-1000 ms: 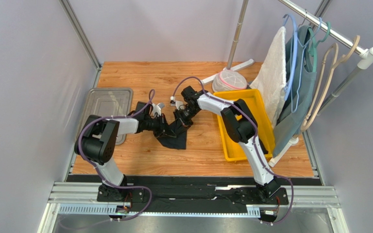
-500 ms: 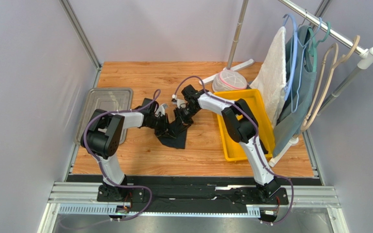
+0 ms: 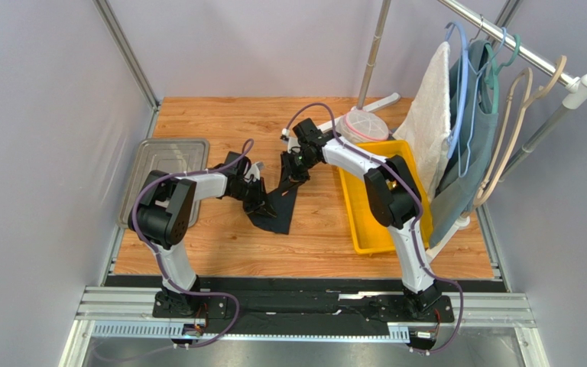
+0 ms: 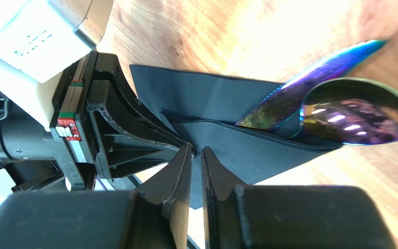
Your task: Place the utensils on the paper napkin and roll it up
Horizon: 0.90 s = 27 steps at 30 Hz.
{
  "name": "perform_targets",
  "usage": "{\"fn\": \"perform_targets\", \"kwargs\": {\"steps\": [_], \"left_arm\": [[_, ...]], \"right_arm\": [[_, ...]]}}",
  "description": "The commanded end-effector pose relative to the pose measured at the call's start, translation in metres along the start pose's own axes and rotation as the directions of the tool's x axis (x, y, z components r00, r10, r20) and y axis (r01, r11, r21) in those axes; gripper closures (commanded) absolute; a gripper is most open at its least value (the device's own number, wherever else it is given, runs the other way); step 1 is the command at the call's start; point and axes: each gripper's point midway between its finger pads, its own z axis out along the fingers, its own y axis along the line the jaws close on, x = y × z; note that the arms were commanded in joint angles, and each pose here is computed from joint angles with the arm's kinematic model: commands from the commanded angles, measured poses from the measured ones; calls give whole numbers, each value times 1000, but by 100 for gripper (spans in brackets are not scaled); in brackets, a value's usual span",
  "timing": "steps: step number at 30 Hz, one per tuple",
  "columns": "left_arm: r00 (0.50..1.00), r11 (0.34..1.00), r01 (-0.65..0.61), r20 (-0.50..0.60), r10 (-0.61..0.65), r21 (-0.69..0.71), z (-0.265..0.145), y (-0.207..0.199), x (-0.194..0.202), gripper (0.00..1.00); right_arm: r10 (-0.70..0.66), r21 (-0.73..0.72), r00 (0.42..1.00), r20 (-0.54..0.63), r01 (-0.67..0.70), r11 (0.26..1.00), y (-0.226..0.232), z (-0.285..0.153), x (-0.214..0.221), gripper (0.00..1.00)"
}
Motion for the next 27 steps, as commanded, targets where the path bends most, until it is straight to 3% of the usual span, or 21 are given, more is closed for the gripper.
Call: {"fn": "perform_targets", "kwargs": {"steps": [1, 10, 15, 20, 27], "left_arm": [[1000, 990, -25, 16, 27, -139, 3, 31, -3, 100], [997, 991, -51, 51, 58, -123, -2, 23, -11, 100], [982, 986, -152, 125, 143, 69, -22, -25, -14, 100], [978, 973, -195, 101, 183, 122, -31, -41, -2, 100], [991, 988, -135, 21, 134, 75, -17, -20, 16, 100]], "right_arm": [[-12, 25, 1000, -12, 12, 1000, 5, 12, 8, 85], [7, 114, 995, -100, 4, 993, -33, 45, 33, 89], [8, 150, 992, -127, 11, 989, -52, 54, 42, 91], [6, 157, 993, -117, 13, 987, -55, 56, 38, 91], [13, 154, 996, -89, 1, 988, -55, 54, 27, 91]]}}
